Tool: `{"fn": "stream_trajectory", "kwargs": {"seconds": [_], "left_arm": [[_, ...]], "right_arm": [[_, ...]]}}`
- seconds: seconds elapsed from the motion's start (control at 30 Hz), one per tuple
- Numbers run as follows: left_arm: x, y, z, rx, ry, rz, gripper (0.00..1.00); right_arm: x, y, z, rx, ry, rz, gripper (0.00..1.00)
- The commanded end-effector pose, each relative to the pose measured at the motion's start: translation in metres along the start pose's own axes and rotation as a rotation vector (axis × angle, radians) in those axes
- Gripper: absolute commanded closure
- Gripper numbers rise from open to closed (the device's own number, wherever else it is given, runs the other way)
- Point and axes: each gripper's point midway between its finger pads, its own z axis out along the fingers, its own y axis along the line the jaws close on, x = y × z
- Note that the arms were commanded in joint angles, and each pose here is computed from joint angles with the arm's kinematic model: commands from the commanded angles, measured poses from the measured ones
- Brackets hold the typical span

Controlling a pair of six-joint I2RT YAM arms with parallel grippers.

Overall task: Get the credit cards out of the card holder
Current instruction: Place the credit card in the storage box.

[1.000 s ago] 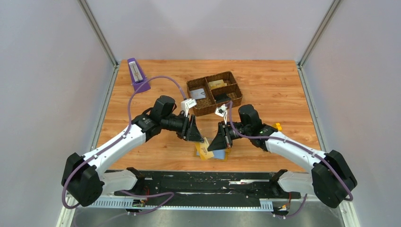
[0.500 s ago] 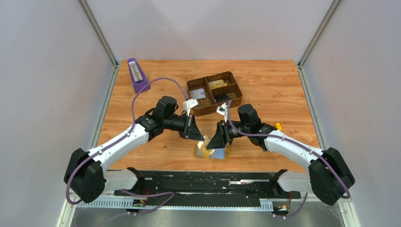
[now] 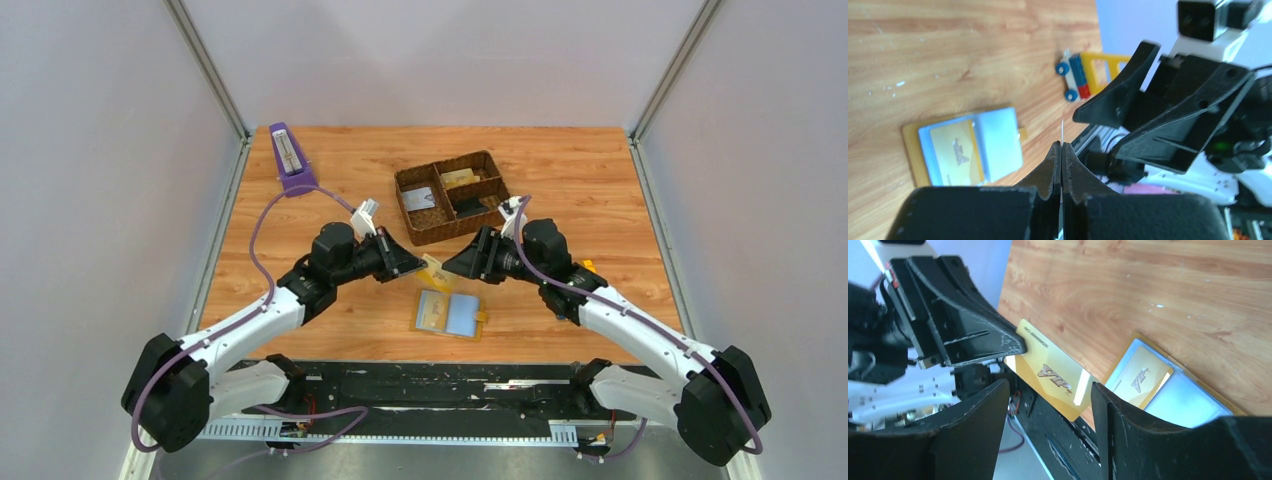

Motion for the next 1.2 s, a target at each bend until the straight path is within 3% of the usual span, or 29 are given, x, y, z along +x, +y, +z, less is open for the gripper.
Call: {"fn": "stream_trajectory", "kwargs": {"seconds": [0.0, 0.27, 0.63, 0.97, 1.0, 1.07, 1.1, 1.17], "left_arm": [[-0.052, -0.040, -0.005, 0.145, -0.249, -0.077, 1.00], [-0.075, -0.039, -0.021, 0.194, -0.435, -0.177, 1.00], [-0.071, -0.035, -0.017, 0.233, -0.435, -0.225, 1.00], [-0.065, -0.031, -0.013, 0.237, -0.409, -0.225, 1.00], [-0.064, -0.031, -0.013, 0.236, -0.408, -0.221, 0.98], [-0.064, -0.028, -0.013, 0.222, -0.407, -0.215, 0.85], [-0.065, -0.030, -0.014, 0.219, -0.411, -0.210, 0.73], [-0.063, -0.025, -0.015, 0.178, -0.400, -0.196, 0.59]], "right_arm": [[-0.031, -0.002, -0.002, 0.047, -0.171, 0.117, 0.38], [-0.042, 0.004, 0.001, -0.023, -0.255, 0.183, 0.41], [-0.038, 0.021, 0.008, -0.170, -0.232, 0.166, 0.60], [-0.043, 0.026, 0.005, -0.201, -0.268, 0.115, 1.00], [-0.044, 0.028, 0.003, -0.204, -0.272, 0.109, 1.00], [-0.045, 0.028, 0.001, -0.200, -0.280, 0.095, 1.00], [-0.046, 0.028, -0.001, -0.196, -0.286, 0.084, 1.00], [-0.050, 0.027, -0.004, -0.175, -0.296, 0.059, 1.00]]}}
